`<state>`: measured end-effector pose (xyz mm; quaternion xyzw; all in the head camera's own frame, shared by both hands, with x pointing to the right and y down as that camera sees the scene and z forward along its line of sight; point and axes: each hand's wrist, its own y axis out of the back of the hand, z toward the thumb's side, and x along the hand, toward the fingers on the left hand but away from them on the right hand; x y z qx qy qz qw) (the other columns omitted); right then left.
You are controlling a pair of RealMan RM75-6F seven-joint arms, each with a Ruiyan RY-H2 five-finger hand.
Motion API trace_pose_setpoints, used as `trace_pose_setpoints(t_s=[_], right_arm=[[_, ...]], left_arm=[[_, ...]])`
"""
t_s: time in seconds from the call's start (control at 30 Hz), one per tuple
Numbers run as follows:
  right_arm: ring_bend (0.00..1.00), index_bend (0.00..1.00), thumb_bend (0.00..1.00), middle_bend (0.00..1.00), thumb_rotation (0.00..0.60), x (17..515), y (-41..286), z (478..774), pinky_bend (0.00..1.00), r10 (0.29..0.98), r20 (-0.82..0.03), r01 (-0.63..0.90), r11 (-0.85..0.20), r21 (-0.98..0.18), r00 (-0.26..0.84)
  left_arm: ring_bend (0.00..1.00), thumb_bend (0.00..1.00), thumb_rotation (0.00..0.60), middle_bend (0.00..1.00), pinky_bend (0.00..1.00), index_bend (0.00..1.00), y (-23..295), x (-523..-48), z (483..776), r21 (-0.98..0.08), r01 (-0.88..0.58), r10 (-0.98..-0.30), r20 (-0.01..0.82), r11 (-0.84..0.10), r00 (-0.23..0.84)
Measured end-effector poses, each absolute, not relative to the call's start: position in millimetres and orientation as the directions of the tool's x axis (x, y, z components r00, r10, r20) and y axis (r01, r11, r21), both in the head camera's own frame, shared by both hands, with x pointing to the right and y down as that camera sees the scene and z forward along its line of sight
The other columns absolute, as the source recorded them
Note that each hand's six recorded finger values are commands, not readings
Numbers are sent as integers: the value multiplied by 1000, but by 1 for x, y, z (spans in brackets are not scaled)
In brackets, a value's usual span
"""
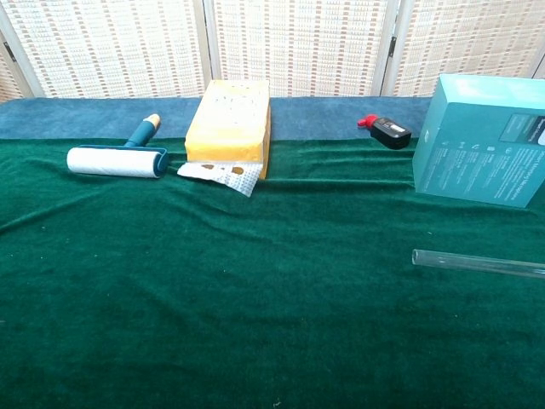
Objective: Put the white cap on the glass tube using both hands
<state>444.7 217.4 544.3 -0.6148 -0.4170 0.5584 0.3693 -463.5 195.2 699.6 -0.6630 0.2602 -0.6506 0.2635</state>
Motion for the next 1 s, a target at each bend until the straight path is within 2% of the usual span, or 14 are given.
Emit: trace_pose_setpoints(t_s=[1.0], right_arm=[[94, 0, 482, 14, 600, 446, 218, 545, 0, 924, -382, 100, -382, -919, 18]], left_arm=[[880, 423, 600, 1000, 845, 503, 193, -467, 707, -681, -27, -682, 732, -732, 5]])
